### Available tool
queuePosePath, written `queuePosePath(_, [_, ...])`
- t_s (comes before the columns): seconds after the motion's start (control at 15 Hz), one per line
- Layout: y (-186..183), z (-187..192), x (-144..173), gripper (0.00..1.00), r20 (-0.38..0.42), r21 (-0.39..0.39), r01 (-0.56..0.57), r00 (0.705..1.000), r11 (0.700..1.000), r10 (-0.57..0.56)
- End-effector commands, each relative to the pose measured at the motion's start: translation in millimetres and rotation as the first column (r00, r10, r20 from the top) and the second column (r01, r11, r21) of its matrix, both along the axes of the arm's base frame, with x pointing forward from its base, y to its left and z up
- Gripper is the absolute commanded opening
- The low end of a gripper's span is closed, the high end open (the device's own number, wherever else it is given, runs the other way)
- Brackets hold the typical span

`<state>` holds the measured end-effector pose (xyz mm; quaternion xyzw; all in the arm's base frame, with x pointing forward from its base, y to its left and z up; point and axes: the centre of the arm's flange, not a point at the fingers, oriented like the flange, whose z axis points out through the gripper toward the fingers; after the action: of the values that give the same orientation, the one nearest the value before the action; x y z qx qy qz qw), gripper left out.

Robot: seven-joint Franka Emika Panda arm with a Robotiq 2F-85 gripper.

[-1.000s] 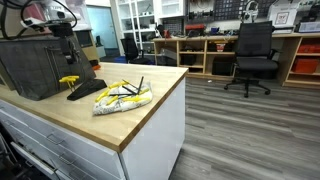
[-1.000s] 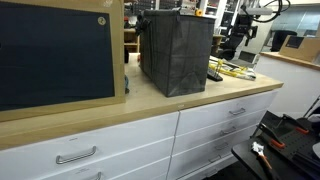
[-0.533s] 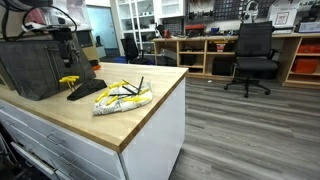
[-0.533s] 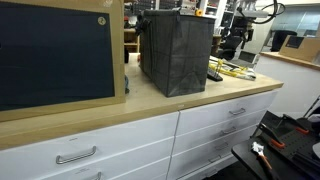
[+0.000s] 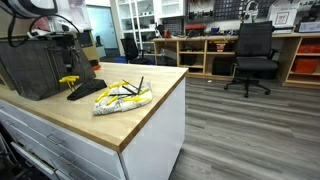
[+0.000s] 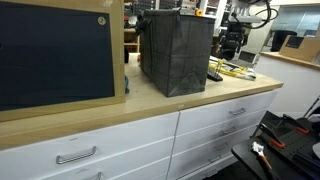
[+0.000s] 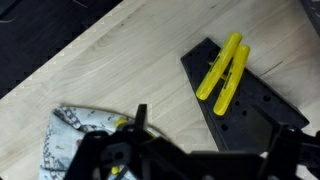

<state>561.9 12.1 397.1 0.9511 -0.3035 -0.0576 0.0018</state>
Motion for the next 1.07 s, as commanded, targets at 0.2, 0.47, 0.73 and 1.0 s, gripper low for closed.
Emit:
queuePosePath(0.2, [24.6, -10.6, 19.8, 1.00, 0.013, 0.055, 0.022, 1.000, 0.998, -0.023])
queuePosePath(0.47, [32.4, -21.1, 23.5, 1.00, 0.007, 0.064, 0.027, 1.000, 0.998, -0.028])
queuePosePath(0.73, [36.8, -26.8, 25.5, 0.97, 0.005, 0.071, 0.034, 0.999, 0.997, -0.034])
queuePosePath(1.0, [38.7, -28.5, 26.6, 0.63, 0.004, 0.074, 0.028, 1.000, 0.997, -0.029])
